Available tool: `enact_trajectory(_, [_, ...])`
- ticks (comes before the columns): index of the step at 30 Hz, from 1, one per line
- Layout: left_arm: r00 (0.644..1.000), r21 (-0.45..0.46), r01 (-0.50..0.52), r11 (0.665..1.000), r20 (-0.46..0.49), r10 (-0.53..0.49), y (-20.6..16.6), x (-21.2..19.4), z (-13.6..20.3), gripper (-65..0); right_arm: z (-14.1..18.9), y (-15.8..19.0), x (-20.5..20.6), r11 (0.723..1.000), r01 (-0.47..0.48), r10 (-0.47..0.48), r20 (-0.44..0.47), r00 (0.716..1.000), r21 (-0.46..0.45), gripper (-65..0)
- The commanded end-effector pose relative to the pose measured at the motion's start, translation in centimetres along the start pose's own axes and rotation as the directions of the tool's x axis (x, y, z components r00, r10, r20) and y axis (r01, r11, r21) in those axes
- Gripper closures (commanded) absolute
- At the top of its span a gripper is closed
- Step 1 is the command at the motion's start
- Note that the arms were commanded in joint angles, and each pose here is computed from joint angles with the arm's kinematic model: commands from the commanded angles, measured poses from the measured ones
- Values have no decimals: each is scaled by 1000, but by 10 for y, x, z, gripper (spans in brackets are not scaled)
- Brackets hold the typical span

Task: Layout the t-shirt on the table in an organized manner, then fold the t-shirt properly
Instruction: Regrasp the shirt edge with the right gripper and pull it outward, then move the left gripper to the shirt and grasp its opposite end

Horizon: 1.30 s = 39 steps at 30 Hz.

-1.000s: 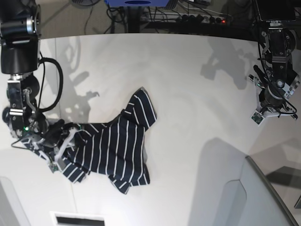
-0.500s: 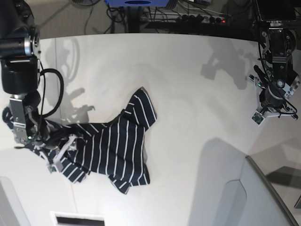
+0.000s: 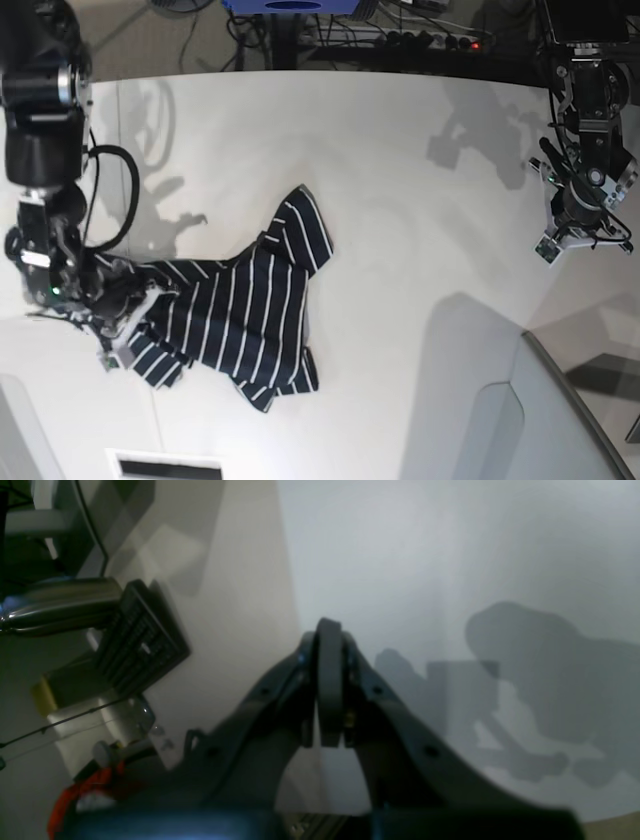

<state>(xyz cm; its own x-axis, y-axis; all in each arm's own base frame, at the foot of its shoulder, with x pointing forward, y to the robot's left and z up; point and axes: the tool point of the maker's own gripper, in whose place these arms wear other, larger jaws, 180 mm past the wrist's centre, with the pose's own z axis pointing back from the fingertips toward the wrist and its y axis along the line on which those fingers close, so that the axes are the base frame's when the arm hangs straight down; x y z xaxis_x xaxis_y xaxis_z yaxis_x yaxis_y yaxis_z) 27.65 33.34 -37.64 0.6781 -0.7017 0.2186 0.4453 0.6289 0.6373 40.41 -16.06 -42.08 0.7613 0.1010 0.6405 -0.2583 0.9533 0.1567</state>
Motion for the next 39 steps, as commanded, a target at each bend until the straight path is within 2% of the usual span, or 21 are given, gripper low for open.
enact_trajectory(1, [1000,43,5,999,12,-5,16,4,3,0,18,-12,19,999,-11,13,54,998,-34,0])
enact_trajectory(8, [1000,41,3,999,18,-4,15,7,3,0,88,-9,-37,991,-60,58,-23,998,-123,0])
enact_trajectory(11, [1000,41,4,999,20,-5,15,7,3,0,107,3,-65,987,-94,87,-58,995,-131,0])
enact_trajectory(14, [1000,41,4,999,20,-5,15,7,3,0,124,5,-97,986,-88,74,-98,992,-144,0])
enact_trajectory(19, [1000,38,4,999,20,-5,14,8,3,0,135,18,-144,990,-47,25,-170,985,-130,0])
enact_trajectory(23, [1000,38,4,999,20,-5,13,8,3,0,125,18,-170,994,-8,-19,-235,972,-113,0])
enact_trajectory(28, [1000,26,1,1000,23,-2,9,8,2,0,112,10,-164,993,14,-37,-202,979,-116,0])
enact_trajectory(31, [997,-32,41,999,67,-39,-21,29,2,0,111,6,-153,992,10,-33,-180,983,-123,0])
enact_trajectory(33, [990,-97,94,991,113,-83,-56,48,5,0,110,6,-149,992,8,-29,-170,985,-124,0])
enact_trajectory(36, [970,-196,162,967,214,-119,-115,89,16,0,110,6,-142,992,7,-25,-149,989,-123,0])
enact_trajectory(39, [945,-266,216,940,300,-132,-162,125,31,0,115,6,-112,991,-25,15,-78,997,-133,0])
